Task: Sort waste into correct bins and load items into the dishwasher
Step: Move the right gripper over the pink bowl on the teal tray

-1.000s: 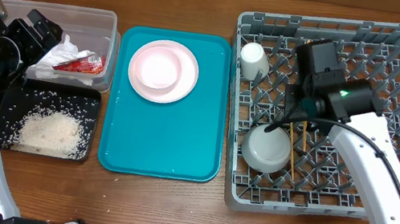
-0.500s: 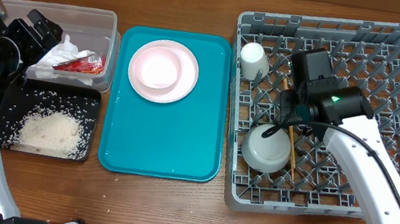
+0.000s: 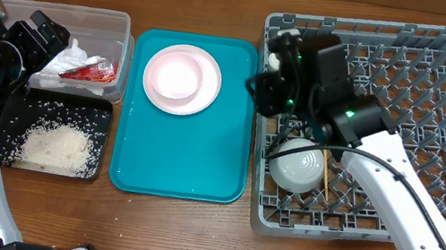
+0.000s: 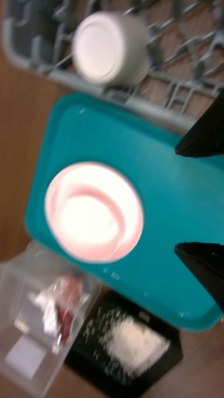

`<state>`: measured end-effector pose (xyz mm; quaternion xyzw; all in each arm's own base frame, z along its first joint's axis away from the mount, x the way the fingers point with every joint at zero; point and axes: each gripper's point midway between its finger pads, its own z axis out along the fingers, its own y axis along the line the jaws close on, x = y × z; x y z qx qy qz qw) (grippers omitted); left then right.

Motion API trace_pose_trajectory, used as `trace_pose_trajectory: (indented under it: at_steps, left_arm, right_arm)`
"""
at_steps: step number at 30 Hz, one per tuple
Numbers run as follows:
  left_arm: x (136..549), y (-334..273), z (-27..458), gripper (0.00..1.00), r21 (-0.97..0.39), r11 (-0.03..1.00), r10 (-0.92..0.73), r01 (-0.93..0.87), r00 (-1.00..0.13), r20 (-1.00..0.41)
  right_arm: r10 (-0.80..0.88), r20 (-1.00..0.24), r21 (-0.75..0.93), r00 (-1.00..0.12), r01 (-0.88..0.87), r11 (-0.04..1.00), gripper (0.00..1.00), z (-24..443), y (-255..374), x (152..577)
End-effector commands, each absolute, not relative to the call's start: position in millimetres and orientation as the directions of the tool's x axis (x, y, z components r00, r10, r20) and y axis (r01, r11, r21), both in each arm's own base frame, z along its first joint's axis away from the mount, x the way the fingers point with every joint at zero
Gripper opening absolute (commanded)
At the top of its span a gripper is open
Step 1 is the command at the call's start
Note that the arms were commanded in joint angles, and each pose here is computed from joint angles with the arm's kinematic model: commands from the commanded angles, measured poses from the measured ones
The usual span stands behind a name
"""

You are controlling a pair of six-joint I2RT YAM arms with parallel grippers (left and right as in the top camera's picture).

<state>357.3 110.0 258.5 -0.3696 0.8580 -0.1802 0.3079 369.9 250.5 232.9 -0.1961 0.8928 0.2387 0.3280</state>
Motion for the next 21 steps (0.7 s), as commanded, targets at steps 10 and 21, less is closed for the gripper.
trace_pose_trajectory:
  at_steps: [10, 21]
  left_arm:
    - [360.7, 109.1, 268.6, 1.00, -0.545, 0.665, -0.743, -0.511, -0.527, -0.412]
    - [360.7, 109.1, 268.7, 1.00, -0.545, 0.665, -0.743, -0.511, -0.527, -0.413]
  right_arm:
    - [-0.363, -0.824, 0.082, -0.434, -0.726, 0.683, 0.46, 214.9, 382.8, 411.9]
    - [-0.641, -0.737, -0.221, -0.217, -0.818, 0.531, 0.46, 99.8, 435.0, 412.8]
